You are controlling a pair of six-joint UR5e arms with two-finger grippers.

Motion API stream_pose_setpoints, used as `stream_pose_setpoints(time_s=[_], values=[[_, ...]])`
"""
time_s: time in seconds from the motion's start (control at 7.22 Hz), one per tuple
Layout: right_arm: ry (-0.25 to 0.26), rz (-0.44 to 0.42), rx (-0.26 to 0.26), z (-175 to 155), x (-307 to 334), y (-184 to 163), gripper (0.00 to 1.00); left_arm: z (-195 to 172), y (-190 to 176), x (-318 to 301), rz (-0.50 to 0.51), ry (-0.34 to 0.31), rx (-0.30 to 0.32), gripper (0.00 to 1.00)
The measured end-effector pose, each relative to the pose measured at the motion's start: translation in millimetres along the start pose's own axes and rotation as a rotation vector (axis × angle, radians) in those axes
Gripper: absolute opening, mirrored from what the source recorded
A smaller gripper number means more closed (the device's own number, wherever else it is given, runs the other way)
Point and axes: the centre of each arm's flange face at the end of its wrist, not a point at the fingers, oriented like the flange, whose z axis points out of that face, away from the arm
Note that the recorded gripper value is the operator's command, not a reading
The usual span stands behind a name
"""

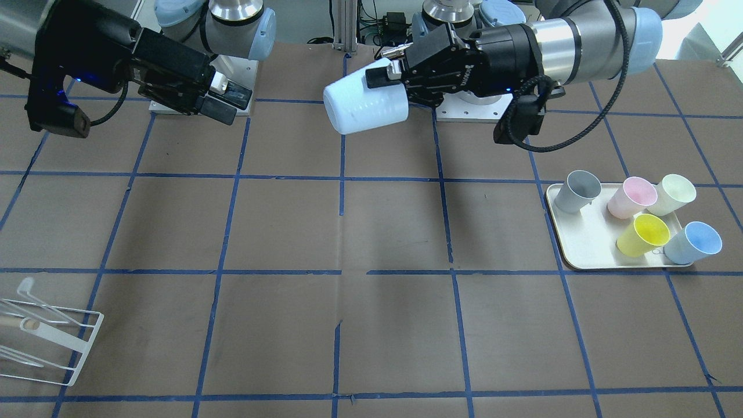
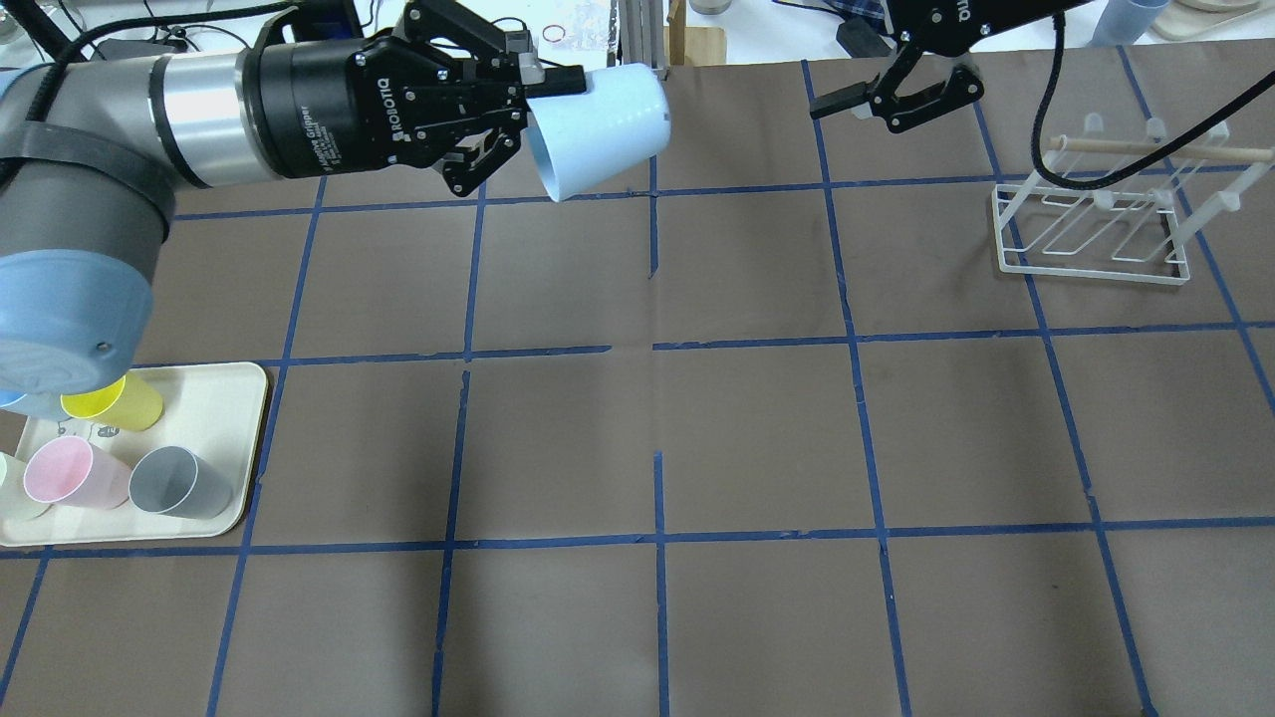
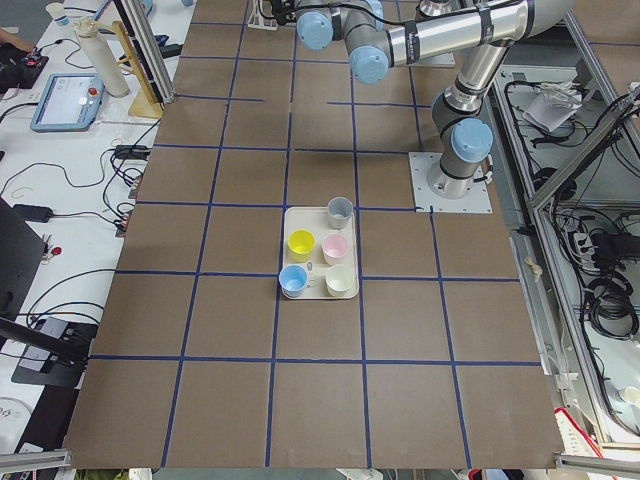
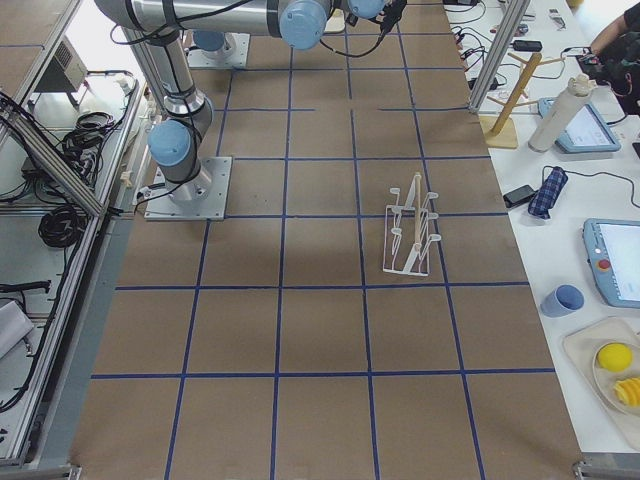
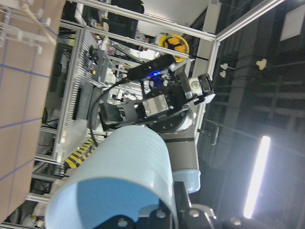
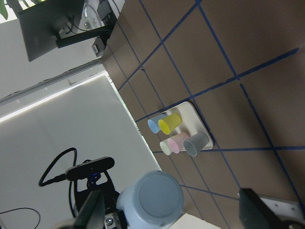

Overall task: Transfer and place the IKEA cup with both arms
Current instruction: 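Carry the cup with the left gripper down toward the white tray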

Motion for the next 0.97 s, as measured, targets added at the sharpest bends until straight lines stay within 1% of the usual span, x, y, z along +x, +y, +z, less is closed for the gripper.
stream_pose_setpoints(time_s=[0.14,0.28,0.42,0.55,0.69,0.83,0.97], values=[[0.109,-0.044,0.043,-1.3,2.8,8.3,1.0,-18.3,-9.8,-4.4,0.002,-0.106,0.071,0.0],[0.23,-0.089,0.075,2.9,5.4,17.5,1.0,-34.8,-19.1,-7.5,0.019,-0.245,0.146,0.0],[0.356,-0.139,0.098,14.5,7.3,24.8,1.0,-49.9,-27.8,-9.4,0.035,-0.398,0.214,0.0],[0.48,-0.186,0.115,30.0,9.5,29.0,1.0,-64.1,-36.7,-15.8,0.047,-0.551,0.268,0.0],[0.606,-0.23,0.137,44.3,12.6,28.7,1.0,-81.3,-44.6,-27.2,0.073,-0.705,0.298,0.0],[0.723,-0.268,0.168,54.1,16.0,24.2,1.0,-105.3,-49.4,-42.2,0.113,-0.863,0.286,0.0],[0.82,-0.303,0.197,59.0,20.2,15.5,1.0,-137.0,-52.7,-59.4,0.164,-1.013,0.233,0.0]])
